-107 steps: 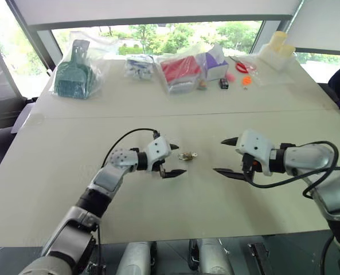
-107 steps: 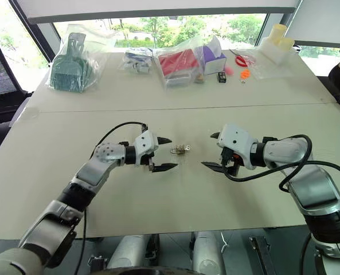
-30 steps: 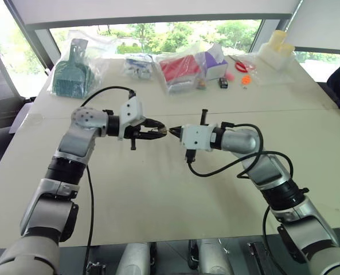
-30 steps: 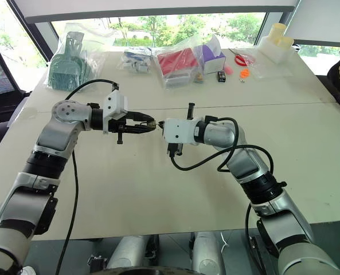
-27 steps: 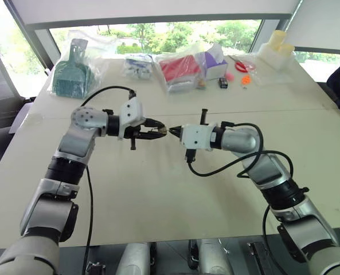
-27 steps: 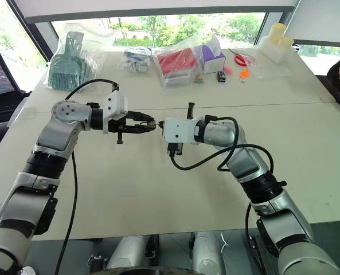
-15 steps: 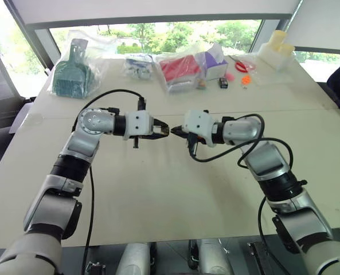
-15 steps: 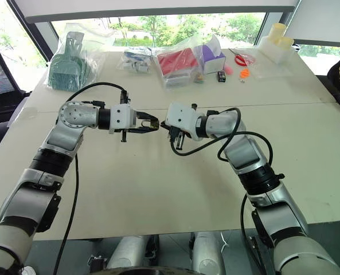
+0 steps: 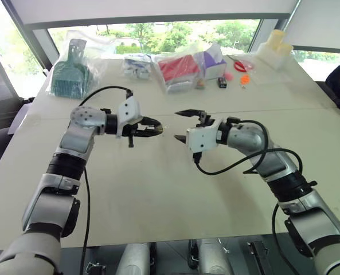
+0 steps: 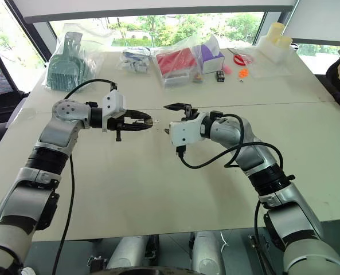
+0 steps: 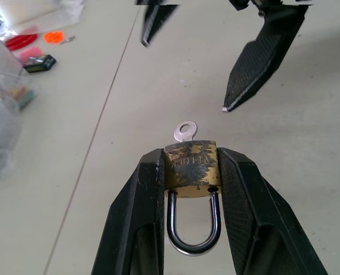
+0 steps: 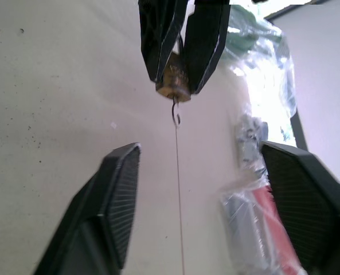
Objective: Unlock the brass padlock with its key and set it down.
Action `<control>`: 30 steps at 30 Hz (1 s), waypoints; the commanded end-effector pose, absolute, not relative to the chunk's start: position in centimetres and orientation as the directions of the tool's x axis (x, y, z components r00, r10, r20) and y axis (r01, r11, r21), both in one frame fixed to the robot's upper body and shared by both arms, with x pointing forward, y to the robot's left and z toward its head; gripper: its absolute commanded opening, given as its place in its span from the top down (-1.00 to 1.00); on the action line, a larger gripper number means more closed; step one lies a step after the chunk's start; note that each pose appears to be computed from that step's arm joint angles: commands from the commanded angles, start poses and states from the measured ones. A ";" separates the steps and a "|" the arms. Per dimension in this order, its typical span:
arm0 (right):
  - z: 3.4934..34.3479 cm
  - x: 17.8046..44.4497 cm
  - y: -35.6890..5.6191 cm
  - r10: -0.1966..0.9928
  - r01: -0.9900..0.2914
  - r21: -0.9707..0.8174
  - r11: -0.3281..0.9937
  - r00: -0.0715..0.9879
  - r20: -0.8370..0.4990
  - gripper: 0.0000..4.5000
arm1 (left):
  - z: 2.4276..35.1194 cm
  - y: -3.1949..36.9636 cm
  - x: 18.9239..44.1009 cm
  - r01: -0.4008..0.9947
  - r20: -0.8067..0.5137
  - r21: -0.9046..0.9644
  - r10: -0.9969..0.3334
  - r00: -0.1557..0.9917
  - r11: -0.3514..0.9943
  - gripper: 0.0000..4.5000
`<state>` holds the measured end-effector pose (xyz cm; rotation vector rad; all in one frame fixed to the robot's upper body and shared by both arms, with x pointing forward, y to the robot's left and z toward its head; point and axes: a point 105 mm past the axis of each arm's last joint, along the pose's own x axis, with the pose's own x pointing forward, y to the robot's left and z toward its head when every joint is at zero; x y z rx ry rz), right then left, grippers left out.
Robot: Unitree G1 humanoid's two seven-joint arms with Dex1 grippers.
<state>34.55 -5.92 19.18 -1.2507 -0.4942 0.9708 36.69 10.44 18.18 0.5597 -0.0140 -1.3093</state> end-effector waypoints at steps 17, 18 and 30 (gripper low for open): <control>21.6 33.2 -3.6 0.902 -0.193 -0.981 0.035 0.429 -0.052 -0.98 | 22.3 9.5 34.8 0.952 -0.214 0.298 -0.967 0.137 0.069 0.66; 21.6 33.2 -3.6 0.903 -0.189 -0.981 0.034 0.427 -0.051 -0.98 | 22.4 9.5 34.8 0.953 -0.209 0.294 -0.969 0.133 0.068 0.66; 22.2 32.8 -2.7 0.920 -0.131 -0.991 0.040 0.391 -0.014 0.97 | 23.0 9.4 34.1 0.974 -0.175 0.218 -0.980 0.097 0.058 0.66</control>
